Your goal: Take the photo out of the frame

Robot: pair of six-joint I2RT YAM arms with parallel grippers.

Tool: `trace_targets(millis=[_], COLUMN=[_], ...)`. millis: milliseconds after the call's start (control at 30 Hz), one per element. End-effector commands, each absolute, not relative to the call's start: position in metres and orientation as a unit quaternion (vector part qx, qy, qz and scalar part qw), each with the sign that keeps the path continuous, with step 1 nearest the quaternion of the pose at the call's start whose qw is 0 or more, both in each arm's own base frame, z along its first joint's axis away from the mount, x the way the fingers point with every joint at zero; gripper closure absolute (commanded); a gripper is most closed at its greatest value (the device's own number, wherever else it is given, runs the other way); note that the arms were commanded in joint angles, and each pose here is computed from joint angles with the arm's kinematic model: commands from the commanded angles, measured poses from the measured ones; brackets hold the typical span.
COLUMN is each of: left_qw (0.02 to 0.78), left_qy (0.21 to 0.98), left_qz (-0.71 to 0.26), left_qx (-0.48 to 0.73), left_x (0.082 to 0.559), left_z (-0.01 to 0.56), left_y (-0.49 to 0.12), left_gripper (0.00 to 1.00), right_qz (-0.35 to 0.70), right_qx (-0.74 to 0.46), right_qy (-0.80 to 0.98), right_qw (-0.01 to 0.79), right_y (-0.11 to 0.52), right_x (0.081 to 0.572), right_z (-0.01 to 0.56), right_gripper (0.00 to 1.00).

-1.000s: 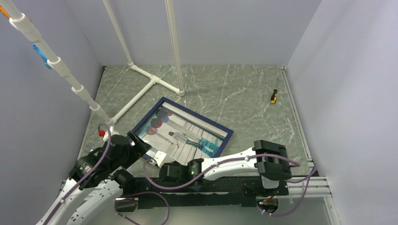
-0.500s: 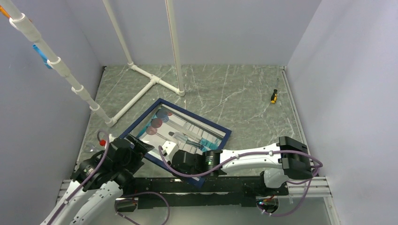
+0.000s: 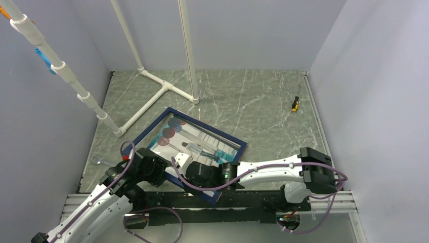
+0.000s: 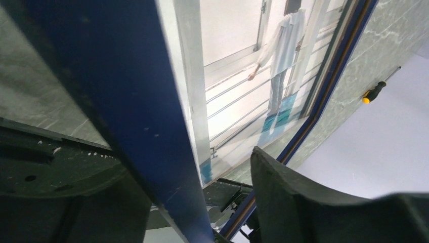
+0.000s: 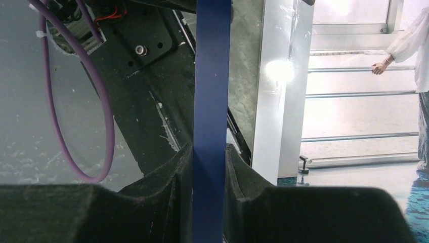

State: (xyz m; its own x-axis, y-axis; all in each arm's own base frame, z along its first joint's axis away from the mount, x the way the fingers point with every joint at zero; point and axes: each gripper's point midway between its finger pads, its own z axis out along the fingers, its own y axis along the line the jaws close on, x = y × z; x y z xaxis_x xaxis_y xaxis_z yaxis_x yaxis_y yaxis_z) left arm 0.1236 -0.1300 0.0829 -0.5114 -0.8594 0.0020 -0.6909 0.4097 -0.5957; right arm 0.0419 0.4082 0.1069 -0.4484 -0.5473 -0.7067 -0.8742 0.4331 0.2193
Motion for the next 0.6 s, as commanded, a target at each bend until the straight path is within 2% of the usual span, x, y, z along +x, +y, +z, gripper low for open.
trace_targets(millis=[0, 100, 200, 333, 467, 567], left_qw=[0.17, 0.172, 0.171, 0.166, 0.162, 0.158], left_qy=[0.811, 0.81, 0.81, 0.812, 0.814, 0.814], left_qz=[-0.3, -0.302, -0.305, -0.306, -0.306, -0.31], left_qx=[-0.473, -0.472, -0.471, -0.469, -0.467, -0.466], left_x=[0.139, 0.139, 0.139, 0.136, 0.134, 0.133], left_z=[0.095, 0.096, 0.097, 0.099, 0.102, 0.104], left_y=[-0.138, -0.138, -0.139, -0.139, -0.14, -0.141], left_gripper=[0.35, 0.5, 0.59, 0.78, 0.87, 0.89], right_qz=[0.339, 0.344, 0.358, 0.359, 0.371, 0.377], right_qx=[-0.441, -0.443, -0.441, -0.433, -0.436, -0.446], right_qy=[0.78, 0.782, 0.784, 0.794, 0.792, 0.786], right_qw=[0.289, 0.271, 0.249, 0.231, 0.212, 0.203], right_y=[0.422, 0.423, 0.426, 0.427, 0.436, 0.447], right_x=[0.036, 0.033, 0.029, 0.034, 0.035, 0.035], right_z=[0.128, 0.124, 0.122, 0.115, 0.113, 0.111], right_gripper=[1.0, 1.0, 0.98, 0.7, 0.47, 0.33])
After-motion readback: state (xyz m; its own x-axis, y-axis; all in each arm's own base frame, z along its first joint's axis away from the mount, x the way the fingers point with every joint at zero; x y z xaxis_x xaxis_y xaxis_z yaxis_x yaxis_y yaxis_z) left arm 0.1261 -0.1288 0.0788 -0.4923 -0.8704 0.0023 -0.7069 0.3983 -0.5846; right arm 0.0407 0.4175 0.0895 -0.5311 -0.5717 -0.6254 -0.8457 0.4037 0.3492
